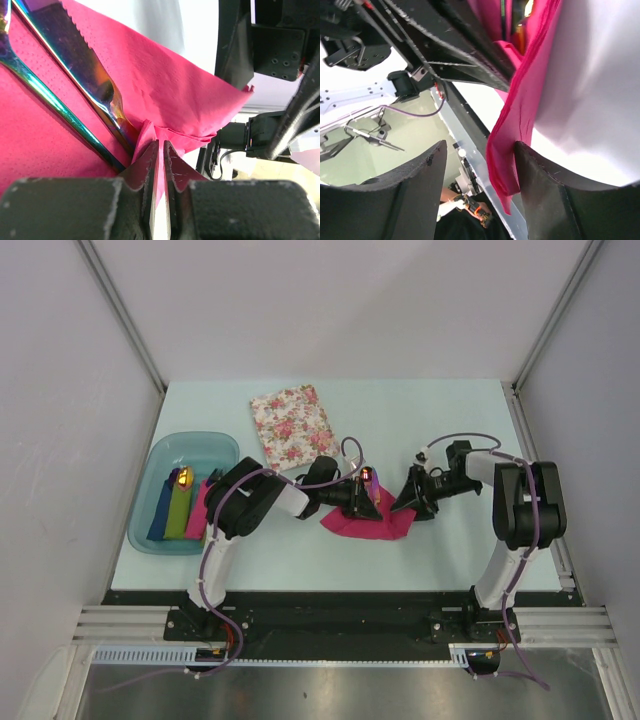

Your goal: Place the utensils on the paper napkin and roll it up

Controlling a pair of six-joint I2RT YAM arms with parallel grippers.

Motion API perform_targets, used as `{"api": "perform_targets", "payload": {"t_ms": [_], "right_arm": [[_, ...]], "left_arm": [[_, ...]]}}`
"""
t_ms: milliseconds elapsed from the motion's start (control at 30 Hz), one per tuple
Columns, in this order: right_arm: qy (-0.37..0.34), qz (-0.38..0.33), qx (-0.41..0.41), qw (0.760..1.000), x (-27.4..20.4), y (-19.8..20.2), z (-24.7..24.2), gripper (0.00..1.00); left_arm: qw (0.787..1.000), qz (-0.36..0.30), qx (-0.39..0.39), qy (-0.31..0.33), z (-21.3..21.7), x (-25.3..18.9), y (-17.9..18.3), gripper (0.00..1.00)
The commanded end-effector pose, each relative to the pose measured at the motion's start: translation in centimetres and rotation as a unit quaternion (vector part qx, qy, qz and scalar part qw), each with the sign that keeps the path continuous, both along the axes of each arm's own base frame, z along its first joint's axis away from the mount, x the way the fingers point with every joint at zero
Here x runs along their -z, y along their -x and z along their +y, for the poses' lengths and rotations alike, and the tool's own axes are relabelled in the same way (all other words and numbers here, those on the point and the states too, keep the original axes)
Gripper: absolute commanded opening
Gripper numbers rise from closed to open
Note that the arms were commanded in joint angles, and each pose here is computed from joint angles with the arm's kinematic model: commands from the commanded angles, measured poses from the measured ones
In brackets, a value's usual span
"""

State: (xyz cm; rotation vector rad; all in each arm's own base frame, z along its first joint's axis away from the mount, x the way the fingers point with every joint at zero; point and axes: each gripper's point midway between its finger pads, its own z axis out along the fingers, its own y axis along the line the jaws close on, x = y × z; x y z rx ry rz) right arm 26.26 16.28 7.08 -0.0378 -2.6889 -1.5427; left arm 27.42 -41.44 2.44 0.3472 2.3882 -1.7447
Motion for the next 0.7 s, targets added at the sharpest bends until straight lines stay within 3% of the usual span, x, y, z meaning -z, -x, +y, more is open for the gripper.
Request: {"api": "perform_targets", "payload": {"t_ms": [0,167,433,667], "right_arm": [[-0.023,-0.002,-0.021,1.000,-1.2,0.5,0.9,0.62],[0.003,0.010,-0.041,0.999,0.3,1.7,0.9,0.62],[0.012,0.006,-0.042,0.999,0.5,1.2,1.1,0.43],[0.021,-0.005,-0.040,0.999,0.7,0.0,1.9,0.19]], "left_arm": [[1.000,-0.010,-0.013,-0.003,0.2,0.3,-1.0,0.14],[1.000,-0.008,-0.014,-0.003,0.2,0.4,-1.0,0.14],[1.000,-0.009,-0.015,-0.002,0.3,0.2,-1.1,0.13],[1.000,-0.015,-0.016,0.001,0.3,-0.2,-1.2,0.13]]}}
